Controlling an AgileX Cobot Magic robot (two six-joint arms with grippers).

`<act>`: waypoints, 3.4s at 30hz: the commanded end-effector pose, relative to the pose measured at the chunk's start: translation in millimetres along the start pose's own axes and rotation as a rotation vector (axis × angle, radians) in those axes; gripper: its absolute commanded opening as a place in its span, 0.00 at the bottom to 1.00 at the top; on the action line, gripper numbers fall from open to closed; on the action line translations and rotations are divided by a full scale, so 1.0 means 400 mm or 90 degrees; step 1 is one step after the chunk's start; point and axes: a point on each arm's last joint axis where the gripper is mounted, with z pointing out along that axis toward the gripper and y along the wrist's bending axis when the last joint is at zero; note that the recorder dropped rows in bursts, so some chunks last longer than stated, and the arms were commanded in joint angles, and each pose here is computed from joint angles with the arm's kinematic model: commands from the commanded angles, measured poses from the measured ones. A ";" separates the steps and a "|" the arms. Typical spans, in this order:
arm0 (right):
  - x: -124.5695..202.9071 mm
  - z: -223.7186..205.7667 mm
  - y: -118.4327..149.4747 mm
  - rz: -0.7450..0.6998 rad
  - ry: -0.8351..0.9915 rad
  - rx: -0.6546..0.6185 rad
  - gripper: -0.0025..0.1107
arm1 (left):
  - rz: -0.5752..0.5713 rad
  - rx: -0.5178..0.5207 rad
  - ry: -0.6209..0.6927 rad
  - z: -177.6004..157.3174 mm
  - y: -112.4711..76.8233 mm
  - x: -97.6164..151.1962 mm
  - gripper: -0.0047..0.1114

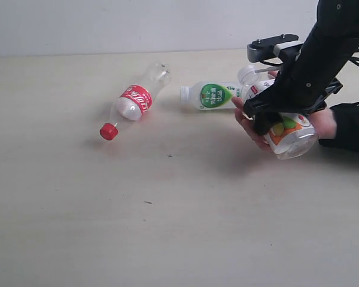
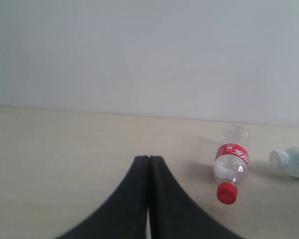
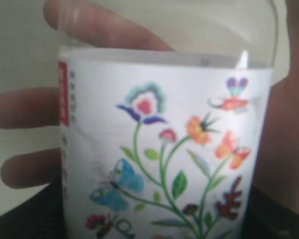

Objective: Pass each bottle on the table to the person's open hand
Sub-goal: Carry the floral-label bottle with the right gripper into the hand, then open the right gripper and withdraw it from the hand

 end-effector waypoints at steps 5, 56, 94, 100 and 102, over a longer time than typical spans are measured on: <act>0.003 0.007 -0.012 -0.009 0.007 0.017 0.22 | -0.002 0.001 -0.006 -0.002 0.000 -0.001 0.04; 0.439 -0.310 0.046 0.100 -0.641 0.009 0.02 | -0.002 0.001 -0.006 -0.002 0.000 -0.001 0.04; 0.721 -0.196 0.089 0.104 -0.826 -0.182 0.02 | -0.002 0.000 -0.002 -0.001 0.000 0.000 0.04; 0.725 -0.188 0.099 0.199 -0.773 -0.280 0.02 | -0.002 0.000 -0.001 -0.001 0.000 0.001 0.04; 0.725 -0.188 0.099 0.203 -0.772 -0.284 0.02 | -0.002 0.000 -0.001 -0.001 0.000 0.001 0.04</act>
